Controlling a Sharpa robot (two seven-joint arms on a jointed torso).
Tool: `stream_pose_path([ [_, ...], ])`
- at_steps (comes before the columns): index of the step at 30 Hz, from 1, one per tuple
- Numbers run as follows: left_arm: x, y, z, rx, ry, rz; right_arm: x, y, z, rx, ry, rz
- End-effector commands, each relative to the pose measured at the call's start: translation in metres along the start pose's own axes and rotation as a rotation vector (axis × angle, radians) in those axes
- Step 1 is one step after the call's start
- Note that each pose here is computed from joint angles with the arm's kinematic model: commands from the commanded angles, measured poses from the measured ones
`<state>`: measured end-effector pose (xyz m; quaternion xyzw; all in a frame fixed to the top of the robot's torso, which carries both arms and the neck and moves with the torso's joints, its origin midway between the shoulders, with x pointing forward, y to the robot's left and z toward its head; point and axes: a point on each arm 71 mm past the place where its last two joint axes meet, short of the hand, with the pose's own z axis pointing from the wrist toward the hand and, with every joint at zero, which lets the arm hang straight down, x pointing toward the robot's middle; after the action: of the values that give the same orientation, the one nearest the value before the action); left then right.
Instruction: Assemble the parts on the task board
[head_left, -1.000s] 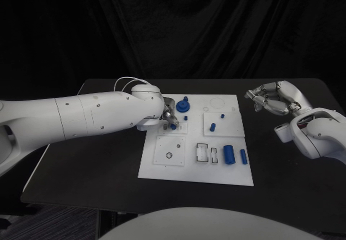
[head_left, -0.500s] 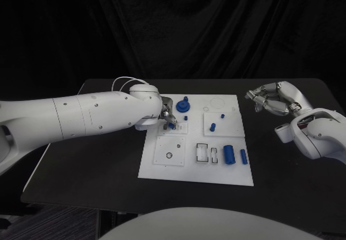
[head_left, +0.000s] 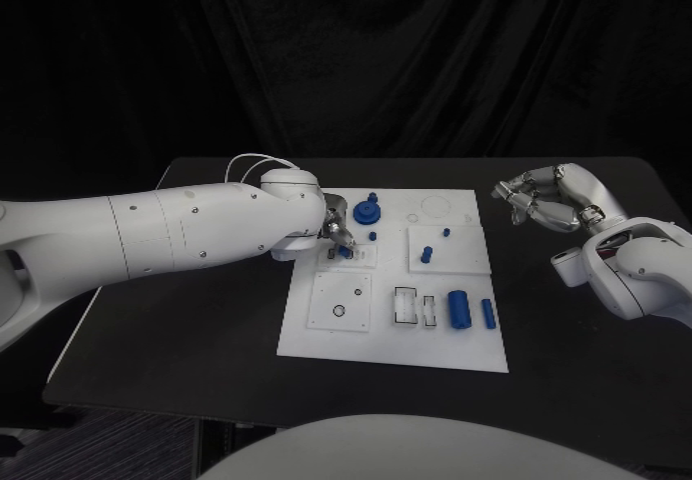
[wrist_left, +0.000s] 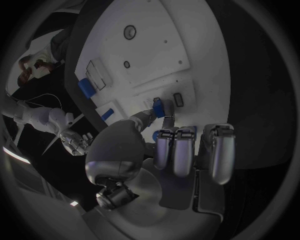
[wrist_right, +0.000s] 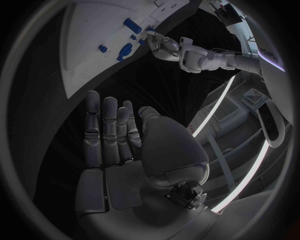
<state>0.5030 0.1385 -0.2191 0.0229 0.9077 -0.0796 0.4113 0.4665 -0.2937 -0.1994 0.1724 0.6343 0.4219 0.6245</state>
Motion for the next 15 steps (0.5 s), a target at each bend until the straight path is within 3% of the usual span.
stream_pose_path([
  [1,0.0039,-0.0017,0.0010,0.007,0.001,0.000,0.0010,-0.0015,-0.0006,0.017,0.006,-0.001],
  [15,0.0125,-0.0025,0.0028,0.015,0.008,-0.009,0.0008,-0.0020,-0.0006,0.021,0.007,-0.001],
])
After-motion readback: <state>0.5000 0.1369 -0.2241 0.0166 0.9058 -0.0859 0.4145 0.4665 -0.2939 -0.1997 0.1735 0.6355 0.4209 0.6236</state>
